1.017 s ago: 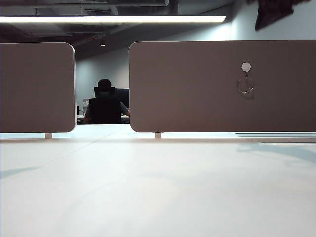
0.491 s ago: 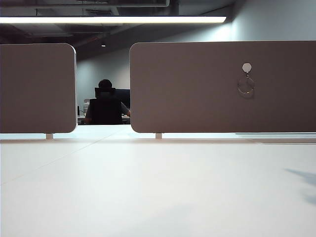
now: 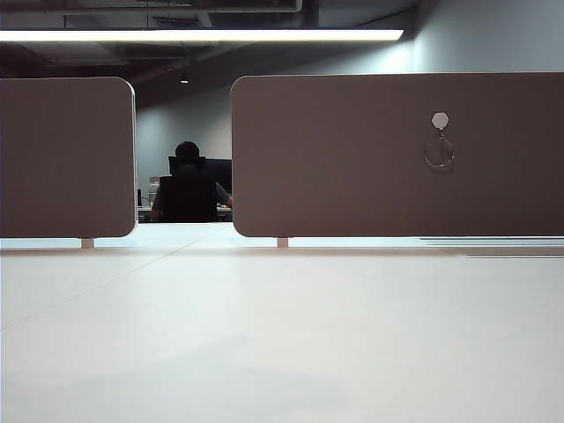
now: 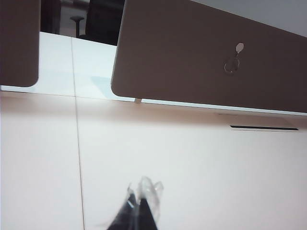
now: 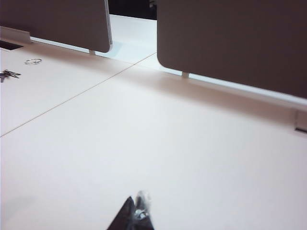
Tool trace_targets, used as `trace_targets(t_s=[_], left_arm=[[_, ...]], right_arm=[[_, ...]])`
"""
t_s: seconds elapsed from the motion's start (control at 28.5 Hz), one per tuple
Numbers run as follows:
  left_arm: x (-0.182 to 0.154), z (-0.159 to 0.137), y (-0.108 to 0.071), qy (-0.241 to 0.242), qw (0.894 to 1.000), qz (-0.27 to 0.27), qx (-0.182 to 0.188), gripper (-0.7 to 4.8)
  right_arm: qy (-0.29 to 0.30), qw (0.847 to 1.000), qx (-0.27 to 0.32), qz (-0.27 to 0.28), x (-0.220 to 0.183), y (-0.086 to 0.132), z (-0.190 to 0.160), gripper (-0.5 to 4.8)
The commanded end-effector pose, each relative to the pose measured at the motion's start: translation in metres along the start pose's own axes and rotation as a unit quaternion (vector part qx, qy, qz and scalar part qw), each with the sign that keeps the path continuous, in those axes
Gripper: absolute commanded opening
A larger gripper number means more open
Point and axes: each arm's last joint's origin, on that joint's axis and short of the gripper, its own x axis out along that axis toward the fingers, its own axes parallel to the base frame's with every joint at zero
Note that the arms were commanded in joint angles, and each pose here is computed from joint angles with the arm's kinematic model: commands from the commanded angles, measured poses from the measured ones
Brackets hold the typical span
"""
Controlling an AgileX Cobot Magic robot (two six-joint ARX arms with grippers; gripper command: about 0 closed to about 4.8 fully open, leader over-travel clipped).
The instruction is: Hang the earring on the hook.
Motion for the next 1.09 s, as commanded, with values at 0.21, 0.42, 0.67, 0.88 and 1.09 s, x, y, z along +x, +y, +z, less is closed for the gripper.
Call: trace_targets(t_s=[0.21, 0.42, 0.67, 0.88, 1.09], left_arm=[[0.029, -0.059, 0.016, 0.046, 0.999, 0.014, -0.003, -0.05], [0.034, -0.078, 0.021, 0.072, 0.997, 0.031, -0.002, -0.06], [0.040, -0.095, 0.024, 0.069, 0.997, 0.015, -0.017, -0.06], [0.043, -0.101, 0.026, 0.060, 0.998, 0.018, -0.014, -0.06], [0.042, -0.102, 0.026, 0.064, 0.998, 0.018, -0.015, -0.05]], right_arm=[[0.014, 0.997, 0.075, 0.017, 0.012, 0.000, -0.046, -0.04], [0.050, 0.988, 0.142, 0.010, 0.022, -0.002, -0.077, -0.04], [0.035, 0.996, 0.081, -0.009, 0.023, -0.003, -0.076, -0.04], [0.036, 0.995, 0.081, -0.039, 0.023, -0.005, -0.077, -0.04], [0.035, 0.995, 0.081, -0.039, 0.023, -0.005, -0.077, 0.24]])
